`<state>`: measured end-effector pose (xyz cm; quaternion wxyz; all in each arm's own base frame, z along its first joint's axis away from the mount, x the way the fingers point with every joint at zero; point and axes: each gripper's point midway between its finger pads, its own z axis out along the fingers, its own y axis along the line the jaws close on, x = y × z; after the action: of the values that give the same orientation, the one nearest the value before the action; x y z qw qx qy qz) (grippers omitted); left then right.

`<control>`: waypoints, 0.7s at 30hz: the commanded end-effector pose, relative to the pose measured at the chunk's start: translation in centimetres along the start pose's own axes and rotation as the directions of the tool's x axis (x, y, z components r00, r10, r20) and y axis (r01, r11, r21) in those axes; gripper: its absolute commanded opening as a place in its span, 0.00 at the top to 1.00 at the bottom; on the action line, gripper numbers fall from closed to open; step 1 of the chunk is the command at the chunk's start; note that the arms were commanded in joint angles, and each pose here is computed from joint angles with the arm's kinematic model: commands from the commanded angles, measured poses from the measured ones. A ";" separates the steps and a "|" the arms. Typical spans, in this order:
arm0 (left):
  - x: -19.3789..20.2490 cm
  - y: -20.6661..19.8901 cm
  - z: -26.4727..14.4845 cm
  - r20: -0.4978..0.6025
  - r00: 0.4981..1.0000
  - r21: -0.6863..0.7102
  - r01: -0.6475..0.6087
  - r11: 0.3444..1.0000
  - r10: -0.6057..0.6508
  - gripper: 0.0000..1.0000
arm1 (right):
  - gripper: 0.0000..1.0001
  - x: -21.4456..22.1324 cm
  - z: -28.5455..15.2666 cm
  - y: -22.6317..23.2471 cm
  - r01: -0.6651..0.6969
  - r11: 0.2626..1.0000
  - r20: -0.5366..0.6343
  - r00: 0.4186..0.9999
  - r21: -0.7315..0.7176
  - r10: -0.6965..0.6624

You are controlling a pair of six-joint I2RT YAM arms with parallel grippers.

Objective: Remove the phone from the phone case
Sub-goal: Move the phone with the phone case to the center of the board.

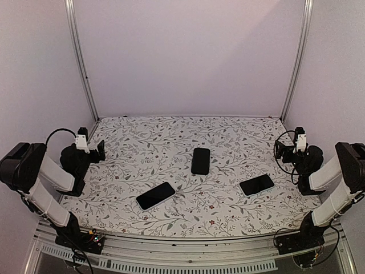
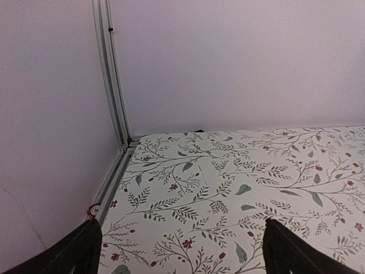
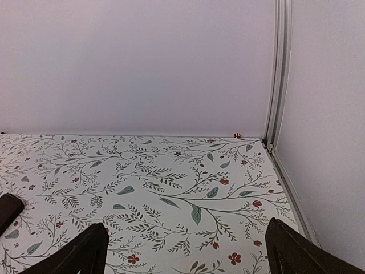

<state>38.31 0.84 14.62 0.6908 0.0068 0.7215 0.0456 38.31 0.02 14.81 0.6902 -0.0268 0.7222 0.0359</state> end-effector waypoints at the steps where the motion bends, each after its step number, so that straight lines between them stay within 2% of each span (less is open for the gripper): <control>1: -1.0 1.4 0.1 0.023 0.999 -0.097 0.024 0.995 -0.022 0.01 | 0.01 -0.6 0.4 0.2 0.011 1.000 0.018 1.000 -0.011 -0.010; 6: -3.4 0.2 2.2 -0.072 0.997 -0.168 -0.047 0.985 0.035 0.01 | 0.01 -0.5 0.4 0.2 0.010 1.000 0.017 1.000 -0.011 -0.010; 7: -3.9 -0.2 2.6 -0.100 0.995 -0.178 -0.032 0.984 0.014 0.01 | 0.01 -0.5 0.4 0.2 0.010 1.000 0.017 1.000 -0.011 -0.009; 9: -4.4 -1.8 3.1 -0.155 0.981 -0.127 0.097 0.987 -0.116 0.01 | 0.01 -0.5 0.4 0.0 0.008 1.000 0.018 1.000 0.002 -0.008; 11: -5.0 -3.7 2.9 -0.184 0.973 -0.053 0.134 0.989 -0.142 0.01 | 0.01 -0.6 0.3 -0.1 0.000 1.000 0.020 1.000 0.011 0.000; 15: -6.8 -7.0 1.6 -0.164 0.968 0.064 0.201 0.977 -0.189 0.01 | 0.01 -0.6 0.2 -0.2 -0.001 1.000 0.022 1.000 0.012 0.001; 17: -6.8 -7.2 1.1 -0.204 0.946 0.075 0.270 0.960 -0.250 0.01 | 0.01 -0.6 0.2 -0.2 -0.001 1.000 0.021 1.000 0.013 0.001; 21: -6.0 -6.6 0.4 -0.291 0.920 0.029 0.284 0.958 -0.263 0.01 | 0.01 -0.6 0.2 -0.3 -0.001 1.000 0.022 1.000 0.024 0.001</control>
<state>40.37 -6.28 22.15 0.6388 -0.0520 0.7651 -0.0621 38.32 -0.14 14.81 0.6905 -0.0233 0.7222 0.0329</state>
